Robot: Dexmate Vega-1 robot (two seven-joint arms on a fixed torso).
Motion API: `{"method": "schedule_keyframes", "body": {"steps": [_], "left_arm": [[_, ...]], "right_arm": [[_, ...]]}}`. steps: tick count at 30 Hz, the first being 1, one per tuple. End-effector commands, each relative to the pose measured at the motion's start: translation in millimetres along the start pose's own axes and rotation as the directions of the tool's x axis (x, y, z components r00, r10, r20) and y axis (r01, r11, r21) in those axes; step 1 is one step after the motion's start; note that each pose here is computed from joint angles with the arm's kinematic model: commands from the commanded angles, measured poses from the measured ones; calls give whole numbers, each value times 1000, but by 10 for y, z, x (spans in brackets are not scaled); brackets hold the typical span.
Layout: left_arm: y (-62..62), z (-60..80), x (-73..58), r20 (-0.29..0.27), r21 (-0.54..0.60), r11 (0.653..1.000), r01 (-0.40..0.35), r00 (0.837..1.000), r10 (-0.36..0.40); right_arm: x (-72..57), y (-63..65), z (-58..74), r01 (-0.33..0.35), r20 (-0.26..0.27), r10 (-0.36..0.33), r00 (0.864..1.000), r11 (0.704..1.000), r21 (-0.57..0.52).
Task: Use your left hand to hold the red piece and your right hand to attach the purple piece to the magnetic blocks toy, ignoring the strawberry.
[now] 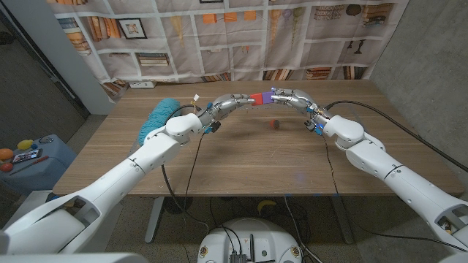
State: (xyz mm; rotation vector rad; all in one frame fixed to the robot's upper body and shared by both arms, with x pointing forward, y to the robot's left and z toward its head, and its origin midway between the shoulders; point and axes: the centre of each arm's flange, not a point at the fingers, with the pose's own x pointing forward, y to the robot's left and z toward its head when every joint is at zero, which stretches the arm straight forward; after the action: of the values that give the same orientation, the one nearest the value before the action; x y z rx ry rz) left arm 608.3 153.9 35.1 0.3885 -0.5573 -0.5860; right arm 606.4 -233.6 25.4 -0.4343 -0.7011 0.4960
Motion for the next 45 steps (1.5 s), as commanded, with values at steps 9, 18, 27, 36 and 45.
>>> {"method": "schedule_keyframes", "body": {"steps": [9, 18, 27, 36, 45], "left_arm": [[188, 62, -80, -6, 5, 1000, -23, 1000, 23], [280, 57, -140, -13, 3, 999, -50, 999, 50], [361, 28, -190, -15, -13, 997, -81, 997, 81], [423, -26, -227, 3, -37, 990, -139, 990, 139], [477, -55, -266, 33, -59, 979, -195, 980, 197]], "right_arm": [[-117, -125, 76, 3, -37, -5, 999, 999, -52], [-190, -207, 159, -4, -73, -4, 997, 994, -107], [-244, -309, 280, -29, -127, 3, 992, 978, -206], [-298, -389, 422, -49, -177, -8, 984, 946, -320], [-308, -407, 570, -93, -224, -5, 975, 899, -428]]}}
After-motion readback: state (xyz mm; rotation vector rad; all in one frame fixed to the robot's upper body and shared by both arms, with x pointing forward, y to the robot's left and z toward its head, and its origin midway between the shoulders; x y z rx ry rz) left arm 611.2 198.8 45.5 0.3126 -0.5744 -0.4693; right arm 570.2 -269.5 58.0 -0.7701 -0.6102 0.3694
